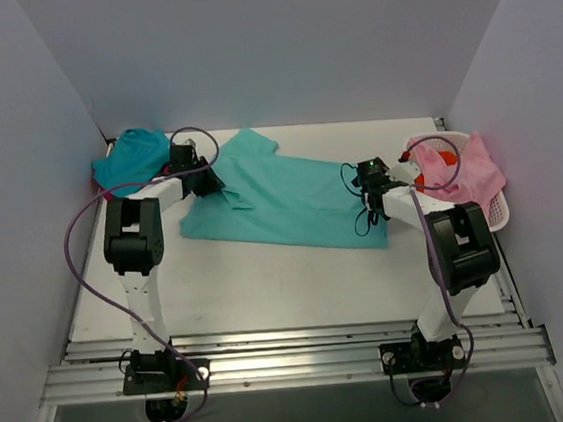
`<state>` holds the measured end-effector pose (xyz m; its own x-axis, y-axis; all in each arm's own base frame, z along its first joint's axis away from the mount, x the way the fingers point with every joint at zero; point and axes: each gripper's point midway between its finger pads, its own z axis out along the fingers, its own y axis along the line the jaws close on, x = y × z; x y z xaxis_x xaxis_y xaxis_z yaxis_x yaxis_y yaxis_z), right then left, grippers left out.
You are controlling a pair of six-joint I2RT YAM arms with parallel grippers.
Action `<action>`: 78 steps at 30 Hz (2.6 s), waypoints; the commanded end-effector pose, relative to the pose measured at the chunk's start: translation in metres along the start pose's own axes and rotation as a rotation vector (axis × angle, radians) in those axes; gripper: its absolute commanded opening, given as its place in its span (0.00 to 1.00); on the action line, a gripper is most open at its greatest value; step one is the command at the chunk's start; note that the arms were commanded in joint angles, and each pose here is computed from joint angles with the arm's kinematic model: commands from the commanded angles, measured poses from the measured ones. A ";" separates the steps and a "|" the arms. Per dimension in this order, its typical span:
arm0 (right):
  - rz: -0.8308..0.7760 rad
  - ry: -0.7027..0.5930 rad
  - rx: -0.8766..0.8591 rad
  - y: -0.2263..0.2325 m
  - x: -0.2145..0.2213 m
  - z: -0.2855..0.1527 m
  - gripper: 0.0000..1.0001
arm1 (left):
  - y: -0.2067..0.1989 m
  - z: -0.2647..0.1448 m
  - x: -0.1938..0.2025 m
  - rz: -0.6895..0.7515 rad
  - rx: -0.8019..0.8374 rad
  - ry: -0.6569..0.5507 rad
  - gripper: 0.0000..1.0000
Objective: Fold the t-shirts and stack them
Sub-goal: Fold the tshirt
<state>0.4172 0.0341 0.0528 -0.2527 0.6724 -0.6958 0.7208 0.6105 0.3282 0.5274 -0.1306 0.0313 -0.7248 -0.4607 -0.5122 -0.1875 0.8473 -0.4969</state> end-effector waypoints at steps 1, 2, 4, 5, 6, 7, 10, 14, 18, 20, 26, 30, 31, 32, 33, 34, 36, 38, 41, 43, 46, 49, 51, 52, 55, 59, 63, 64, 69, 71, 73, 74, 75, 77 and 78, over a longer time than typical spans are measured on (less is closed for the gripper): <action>0.006 -0.110 0.034 0.036 -0.053 -0.007 1.00 | -0.055 -0.027 -0.060 0.018 0.201 -0.050 0.40; -0.002 -0.128 0.033 0.042 -0.063 -0.011 1.00 | -0.060 -0.038 -0.075 0.023 0.202 -0.091 0.48; 0.011 -0.173 0.019 0.051 -0.083 -0.025 1.00 | -0.079 -0.074 -0.110 0.056 0.232 -0.183 0.55; 0.024 -0.202 -0.004 0.055 -0.097 -0.039 1.00 | -0.084 -0.087 -0.120 0.063 0.238 -0.213 0.56; 0.030 -0.217 -0.013 0.055 -0.103 -0.045 1.00 | -0.089 -0.113 -0.138 0.068 0.244 -0.268 0.57; 0.029 -0.230 -0.014 0.052 -0.106 -0.050 1.00 | -0.090 -0.124 -0.143 0.073 0.246 -0.292 0.60; 0.052 -0.247 -0.053 0.052 -0.117 -0.067 1.00 | -0.101 -0.173 -0.163 0.079 0.271 -0.409 0.71; 0.017 -0.198 -0.099 0.051 -0.100 -0.078 1.00 | -0.088 -0.189 -0.135 0.039 0.263 -0.409 0.73; -0.024 -0.143 -0.206 0.054 -0.064 -0.098 0.99 | -0.058 -0.194 -0.088 0.025 0.166 -0.366 0.73; -0.023 -0.123 -0.290 0.059 -0.043 -0.114 0.99 | -0.034 -0.189 -0.054 0.012 0.093 -0.336 0.73; -0.032 -0.060 -0.351 0.043 -0.005 -0.135 0.99 | 0.027 -0.179 0.005 -0.049 -0.098 -0.298 0.73; -0.044 -0.057 -0.349 0.028 -0.001 -0.141 0.99 | 0.050 -0.164 0.026 -0.109 -0.161 -0.262 0.73; -0.041 -0.064 -0.354 0.024 -0.003 -0.144 0.99 | 0.052 -0.161 0.028 -0.114 -0.166 -0.255 0.73; -0.045 -0.066 -0.353 0.022 -0.004 -0.144 0.99 | 0.055 -0.156 0.030 -0.120 -0.178 -0.249 0.73; -0.049 -0.067 -0.348 0.018 -0.005 -0.145 0.99 | 0.057 -0.153 0.029 -0.128 -0.185 -0.252 0.73; -0.046 -0.074 -0.349 0.014 -0.007 -0.147 0.99 | 0.057 -0.150 0.028 -0.132 -0.186 -0.253 0.73; -0.040 -0.083 -0.353 0.010 -0.012 -0.151 0.99 | 0.063 -0.140 0.028 -0.145 -0.211 -0.250 0.73; -0.050 -0.088 -0.342 0.003 -0.012 -0.151 0.99 | 0.066 -0.131 0.027 -0.153 -0.227 -0.245 0.73; -0.041 -0.102 -0.342 -0.004 -0.016 -0.154 1.00 | 0.067 -0.117 0.025 -0.159 -0.232 -0.236 0.72; -0.036 -0.113 -0.343 -0.006 -0.020 -0.155 1.00 | 0.069 -0.109 0.023 -0.166 -0.243 -0.234 0.71; -0.033 -0.120 -0.349 -0.006 -0.023 -0.158 1.00 | 0.073 -0.102 0.022 -0.173 -0.258 -0.238 0.70; -0.035 -0.127 -0.345 -0.006 -0.024 -0.156 1.00 | 0.075 -0.095 0.019 -0.177 -0.268 -0.237 0.69; -0.036 -0.128 -0.348 -0.005 -0.025 -0.156 1.00 | 0.071 -0.092 0.011 -0.174 -0.262 -0.245 0.69; -0.036 -0.130 -0.348 -0.005 -0.025 -0.156 1.00 | 0.073 -0.086 0.013 -0.171 -0.269 -0.236 0.69; -0.038 -0.131 -0.348 -0.004 -0.025 -0.155 1.00 | 0.073 -0.078 0.006 -0.166 -0.279 -0.233 0.69; -0.037 -0.135 -0.345 -0.005 -0.026 -0.154 1.00 | 0.074 -0.069 0.003 -0.164 -0.270 -0.224 0.53; -0.035 -0.142 -0.340 -0.009 -0.029 -0.154 1.00 | 0.073 -0.061 0.000 -0.164 -0.260 -0.210 0.29; -0.032 -0.143 -0.338 -0.010 -0.029 -0.153 1.00 | 0.071 -0.059 -0.001 -0.158 -0.258 -0.207 0.24; -0.022 -0.149 -0.338 -0.013 -0.033 -0.154 1.00 | 0.071 -0.056 0.002 -0.158 -0.245 -0.184 0.02; -0.021 -0.148 -0.342 -0.014 -0.034 -0.155 1.00 | 0.070 -0.064 0.010 -0.160 -0.233 -0.178 0.02; -0.016 -0.147 -0.343 -0.014 -0.035 -0.157 1.00 | 0.061 -0.081 0.011 -0.163 -0.207 -0.197 0.02; -0.012 -0.147 -0.347 -0.015 -0.036 -0.158 1.00 | 0.070 -0.086 0.027 -0.164 -0.223 -0.174 0.02; -0.008 -0.150 -0.349 -0.015 -0.038 -0.160 1.00 | 0.070 -0.093 0.031 -0.162 -0.221 -0.176 0.02; 0.000 -0.152 -0.357 -0.016 -0.040 -0.162 1.00 | 0.066 -0.116 0.032 -0.164 -0.200 -0.207 0.02; 0.005 -0.154 -0.361 -0.015 -0.041 -0.164 1.00 | 0.069 -0.131 0.040 -0.166 -0.202 -0.214 0.02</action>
<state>0.3146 0.0758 0.1733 -0.1708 0.6263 -0.7606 0.4285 0.7424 0.5150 0.4115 -0.0561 0.0291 -0.5774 -0.6162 -0.5357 -0.4770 0.7870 -0.3912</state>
